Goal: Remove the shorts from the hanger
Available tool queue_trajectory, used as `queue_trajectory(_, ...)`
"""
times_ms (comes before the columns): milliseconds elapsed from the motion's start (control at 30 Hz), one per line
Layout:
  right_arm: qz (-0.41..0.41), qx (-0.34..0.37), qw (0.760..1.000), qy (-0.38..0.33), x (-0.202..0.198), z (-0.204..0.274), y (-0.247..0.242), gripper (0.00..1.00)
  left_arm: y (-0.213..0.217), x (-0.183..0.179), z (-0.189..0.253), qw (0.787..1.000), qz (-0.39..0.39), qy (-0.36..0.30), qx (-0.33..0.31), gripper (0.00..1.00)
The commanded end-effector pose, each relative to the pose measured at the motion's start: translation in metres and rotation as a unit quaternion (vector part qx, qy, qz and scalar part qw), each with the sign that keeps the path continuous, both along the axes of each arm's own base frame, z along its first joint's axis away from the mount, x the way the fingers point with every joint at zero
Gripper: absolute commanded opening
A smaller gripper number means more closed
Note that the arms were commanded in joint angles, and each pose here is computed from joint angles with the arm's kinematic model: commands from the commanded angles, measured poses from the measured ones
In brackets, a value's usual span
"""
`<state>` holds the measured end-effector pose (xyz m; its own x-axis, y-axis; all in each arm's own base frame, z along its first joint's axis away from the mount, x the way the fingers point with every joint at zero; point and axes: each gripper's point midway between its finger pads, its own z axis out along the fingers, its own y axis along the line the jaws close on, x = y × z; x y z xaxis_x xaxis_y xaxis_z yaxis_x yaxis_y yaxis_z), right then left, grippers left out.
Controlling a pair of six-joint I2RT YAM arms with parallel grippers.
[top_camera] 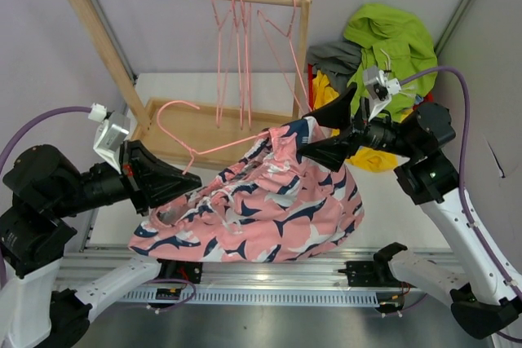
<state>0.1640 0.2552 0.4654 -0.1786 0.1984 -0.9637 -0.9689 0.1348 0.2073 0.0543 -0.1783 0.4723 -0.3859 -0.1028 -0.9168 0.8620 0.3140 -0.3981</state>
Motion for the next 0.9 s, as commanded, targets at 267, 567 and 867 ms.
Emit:
queue_trajectory(267,-0.067,-0.023,0.997,-0.007,-0.008,-0.019,-0.022,0.57,0.006,-0.001,0.024,0.999,0.018,-0.031,-0.023,0.00)
queue_trajectory(567,-0.064,-0.002,0.998,0.012,0.010,-0.024,-0.009,0.00,0.007,-0.004,0.021,0.999,0.015,-0.028,-0.023,0.00)
queue_trajectory(867,-0.256,0.077,0.963,-0.035,0.073,0.028,-0.049,0.00,0.001,-0.017,0.000,0.999,-0.030,-0.005,-0.022,0.00)
